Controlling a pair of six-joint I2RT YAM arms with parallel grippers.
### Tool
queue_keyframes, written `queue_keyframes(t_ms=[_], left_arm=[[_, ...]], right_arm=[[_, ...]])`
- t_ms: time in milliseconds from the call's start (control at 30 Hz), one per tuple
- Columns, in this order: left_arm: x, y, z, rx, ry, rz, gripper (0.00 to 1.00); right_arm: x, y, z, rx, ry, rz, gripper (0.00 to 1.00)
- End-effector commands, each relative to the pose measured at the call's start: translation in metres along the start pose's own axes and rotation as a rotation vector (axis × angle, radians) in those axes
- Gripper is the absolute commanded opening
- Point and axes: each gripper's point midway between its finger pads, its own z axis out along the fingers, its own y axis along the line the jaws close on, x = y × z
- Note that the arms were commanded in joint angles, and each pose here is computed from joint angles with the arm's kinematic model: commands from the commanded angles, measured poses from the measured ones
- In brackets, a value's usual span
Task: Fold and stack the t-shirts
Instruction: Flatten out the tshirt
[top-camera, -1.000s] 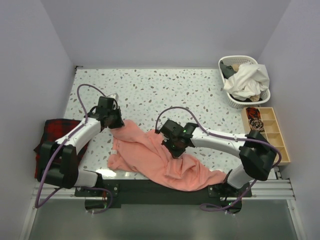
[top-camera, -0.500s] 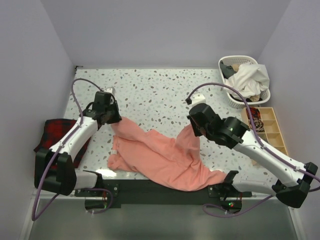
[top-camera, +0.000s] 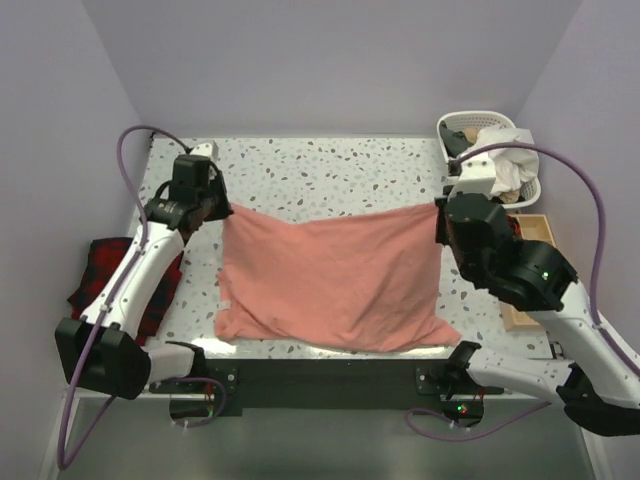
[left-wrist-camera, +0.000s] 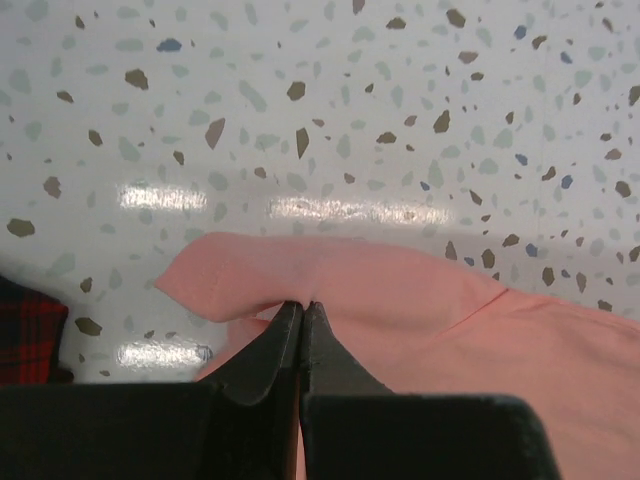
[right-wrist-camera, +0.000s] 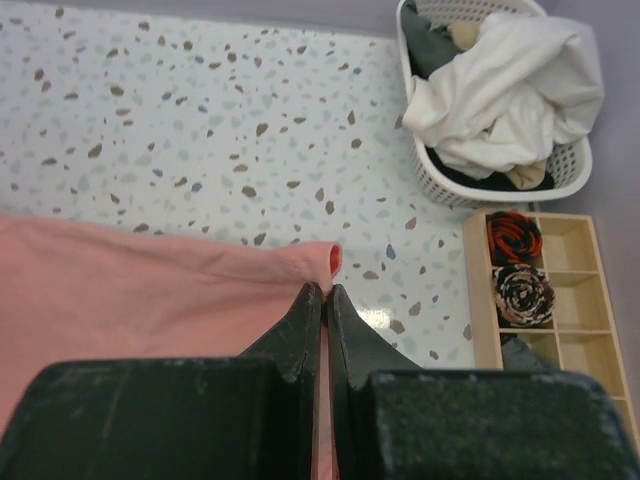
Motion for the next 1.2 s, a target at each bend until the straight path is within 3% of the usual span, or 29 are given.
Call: queue_keyframes(t_ms=[0, 267, 567, 967, 1167], left_arm=[[-0.069, -0.015, -0.06, 0.052, -0.188, 0.035, 0.0], [-0.148, -0.028, -0.207, 0.119, -0.465, 0.069, 0.0], [-0.17, -0.035, -0.345, 0.244, -0.748, 0.101, 0.0], [-0.162, -0.058, -0.462, 0.504, -1.012, 0.137, 0.0], [-0.169, -0.064, -0.491, 0.55, -1.112, 0.163, 0.0]], right_arm=[[-0.046, -0.04, -0.021, 0.116, -0.137, 0.063, 0.0], [-0.077, -0.069, -0.065, 0.026, -0.226, 0.116, 0.0], [-0.11, -0.083, -0.115, -0.169, -0.343, 0.158, 0.0], [-0.142, -0.084, -0.144, -0.288, -0.447, 0.096, 0.0], [-0.152, -0.082, -0.142, -0.272, -0.482, 0.088, 0.0]])
